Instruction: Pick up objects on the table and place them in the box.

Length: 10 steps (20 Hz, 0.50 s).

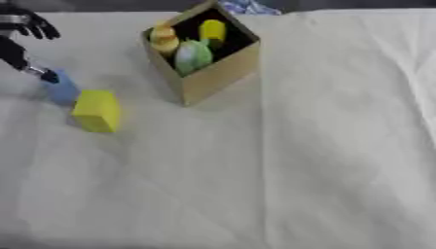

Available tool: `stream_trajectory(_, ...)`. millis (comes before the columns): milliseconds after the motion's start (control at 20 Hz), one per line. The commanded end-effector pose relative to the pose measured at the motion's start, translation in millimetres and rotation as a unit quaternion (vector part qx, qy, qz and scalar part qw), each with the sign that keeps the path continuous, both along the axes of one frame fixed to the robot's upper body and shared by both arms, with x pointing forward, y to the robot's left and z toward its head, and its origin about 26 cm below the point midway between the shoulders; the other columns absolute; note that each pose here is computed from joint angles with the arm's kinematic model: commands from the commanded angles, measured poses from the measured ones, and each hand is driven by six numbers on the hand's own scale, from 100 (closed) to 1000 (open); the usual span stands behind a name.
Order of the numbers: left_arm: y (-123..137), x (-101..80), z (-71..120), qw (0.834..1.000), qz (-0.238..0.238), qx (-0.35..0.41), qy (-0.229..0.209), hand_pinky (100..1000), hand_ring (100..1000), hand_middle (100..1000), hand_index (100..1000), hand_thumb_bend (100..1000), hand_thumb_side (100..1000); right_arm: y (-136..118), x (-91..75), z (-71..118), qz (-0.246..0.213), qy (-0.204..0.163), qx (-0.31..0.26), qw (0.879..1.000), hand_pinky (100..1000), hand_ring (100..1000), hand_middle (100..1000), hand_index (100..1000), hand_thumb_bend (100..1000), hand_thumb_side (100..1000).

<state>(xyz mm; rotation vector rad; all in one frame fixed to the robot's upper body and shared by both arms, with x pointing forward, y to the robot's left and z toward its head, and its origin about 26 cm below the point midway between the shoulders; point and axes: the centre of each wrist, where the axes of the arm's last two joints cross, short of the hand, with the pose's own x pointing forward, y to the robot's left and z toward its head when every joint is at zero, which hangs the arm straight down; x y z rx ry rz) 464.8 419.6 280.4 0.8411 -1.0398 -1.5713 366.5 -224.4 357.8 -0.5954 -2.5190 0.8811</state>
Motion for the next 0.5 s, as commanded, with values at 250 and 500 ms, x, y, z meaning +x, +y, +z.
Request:
stream_trajectory(250, 10, -2.2, 1.9, 0.999, 0.034, 0.03, 0.0, 860, 840, 771, 859, 811, 485, -5, -2.1, 6.8, -0.011, -0.011, 0.005, 1.0, 893, 822, 679, 841, 100, 431)
stream_trajectory(500, 10, 1.3, -8.6, 0.998, 0.043, 0.041, 0.007, 851, 831, 760, 849, 817, 490, -6, -1.9, 6.6, -0.013, -0.009, 0.011, 1.0, 893, 821, 677, 841, 100, 442)
